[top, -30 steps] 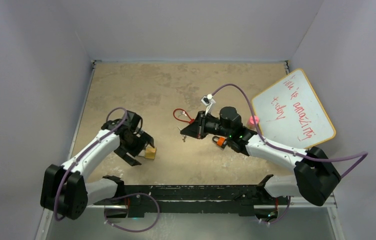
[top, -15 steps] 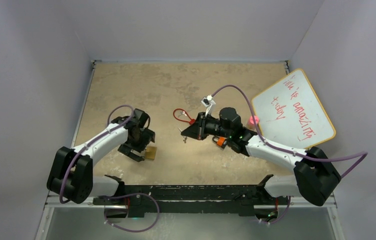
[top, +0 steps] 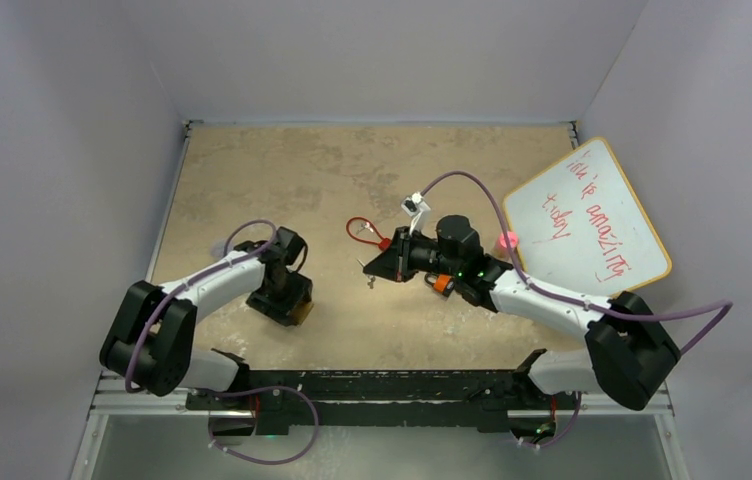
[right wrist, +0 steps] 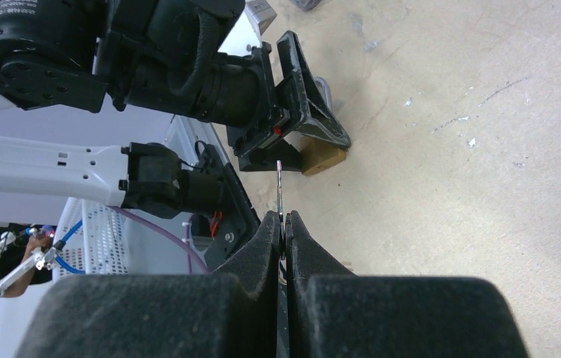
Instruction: Unlock with the key
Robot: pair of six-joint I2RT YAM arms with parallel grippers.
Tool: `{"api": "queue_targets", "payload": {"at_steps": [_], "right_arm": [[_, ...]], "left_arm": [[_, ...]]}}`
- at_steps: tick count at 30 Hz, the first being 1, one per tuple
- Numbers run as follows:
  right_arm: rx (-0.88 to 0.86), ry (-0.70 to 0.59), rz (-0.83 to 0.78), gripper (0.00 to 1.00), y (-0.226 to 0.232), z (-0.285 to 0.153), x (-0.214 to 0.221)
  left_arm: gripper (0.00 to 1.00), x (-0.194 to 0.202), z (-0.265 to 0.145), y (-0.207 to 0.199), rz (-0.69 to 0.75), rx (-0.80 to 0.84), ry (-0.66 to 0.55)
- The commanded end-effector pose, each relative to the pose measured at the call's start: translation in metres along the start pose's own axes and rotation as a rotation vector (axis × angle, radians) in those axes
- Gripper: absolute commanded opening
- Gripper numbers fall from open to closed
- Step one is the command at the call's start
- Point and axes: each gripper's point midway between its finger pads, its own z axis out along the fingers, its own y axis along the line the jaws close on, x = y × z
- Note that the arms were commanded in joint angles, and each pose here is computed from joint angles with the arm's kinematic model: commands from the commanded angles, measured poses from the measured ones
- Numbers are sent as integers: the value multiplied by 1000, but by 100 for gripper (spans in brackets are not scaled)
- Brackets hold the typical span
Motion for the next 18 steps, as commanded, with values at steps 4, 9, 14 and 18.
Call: {"api": "queue_targets", "payload": {"at_steps": [4,9,14,18], "right_arm": [[-10,54,-29,0,-6,3,11],[-46,178,23,0,-14,11,39],[-110,327,54,0,-7,28,74],[-121,387,73,0,-7,38,88]], "left_arm": [[40,6,-3,-37,191,124,24],[28,29,-26,-52,357,171,170],[28,56,-57,-78,377,284,355],[30,64,-70,-91,390,308,427]]}}
